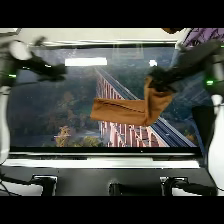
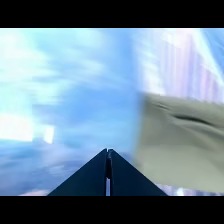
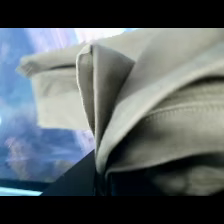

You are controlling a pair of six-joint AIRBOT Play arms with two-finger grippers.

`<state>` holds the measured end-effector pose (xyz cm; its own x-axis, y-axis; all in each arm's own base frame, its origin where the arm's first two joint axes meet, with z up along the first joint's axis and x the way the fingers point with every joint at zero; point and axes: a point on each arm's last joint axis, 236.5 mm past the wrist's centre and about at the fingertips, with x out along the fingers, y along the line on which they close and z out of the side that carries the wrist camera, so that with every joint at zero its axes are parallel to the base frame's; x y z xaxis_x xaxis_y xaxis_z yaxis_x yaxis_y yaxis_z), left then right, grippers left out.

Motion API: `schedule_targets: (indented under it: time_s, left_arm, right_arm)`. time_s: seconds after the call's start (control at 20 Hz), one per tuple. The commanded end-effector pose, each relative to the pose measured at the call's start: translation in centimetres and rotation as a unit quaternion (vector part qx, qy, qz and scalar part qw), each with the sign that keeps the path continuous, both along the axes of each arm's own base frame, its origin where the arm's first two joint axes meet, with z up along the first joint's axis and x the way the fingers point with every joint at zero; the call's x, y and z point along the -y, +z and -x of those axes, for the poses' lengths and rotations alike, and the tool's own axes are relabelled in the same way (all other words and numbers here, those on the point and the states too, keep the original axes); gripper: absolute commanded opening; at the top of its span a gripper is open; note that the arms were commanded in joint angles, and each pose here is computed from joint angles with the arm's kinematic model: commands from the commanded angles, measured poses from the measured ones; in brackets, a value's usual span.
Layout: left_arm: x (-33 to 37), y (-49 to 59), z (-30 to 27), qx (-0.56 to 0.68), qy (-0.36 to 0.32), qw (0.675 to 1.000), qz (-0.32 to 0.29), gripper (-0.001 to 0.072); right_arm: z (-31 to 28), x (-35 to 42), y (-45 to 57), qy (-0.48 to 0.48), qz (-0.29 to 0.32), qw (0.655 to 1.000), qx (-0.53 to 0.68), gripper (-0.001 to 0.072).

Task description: Fold the clothes and pants, and hang the long-sleeved shirts on hangers.

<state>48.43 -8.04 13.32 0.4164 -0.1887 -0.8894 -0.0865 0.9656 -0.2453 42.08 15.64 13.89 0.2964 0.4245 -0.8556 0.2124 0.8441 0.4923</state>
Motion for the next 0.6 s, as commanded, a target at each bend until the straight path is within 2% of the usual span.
schedule_targets:
  time_s: [0.0,0.2,0.55]
  left_arm:
    - [-10.0,5.1,2.7,0.034,0.087,0.995,-0.038,0.0018]
    - [-13.3,6.4,3.5,0.046,0.124,0.99,-0.04,0.0018]
    - [-13.2,6.0,3.4,0.041,0.122,0.991,-0.039,0.0018]
  right_arm:
    - [-0.1,-7.6,-2.3,0.011,-0.022,1.0,-0.011,0.0027]
    - [-0.1,-13.0,-5.1,0.015,-0.042,0.999,-0.029,0.0027]
    - [-1.9,-16.4,-7.3,-0.01,-0.092,0.995,-0.035,0.0027]
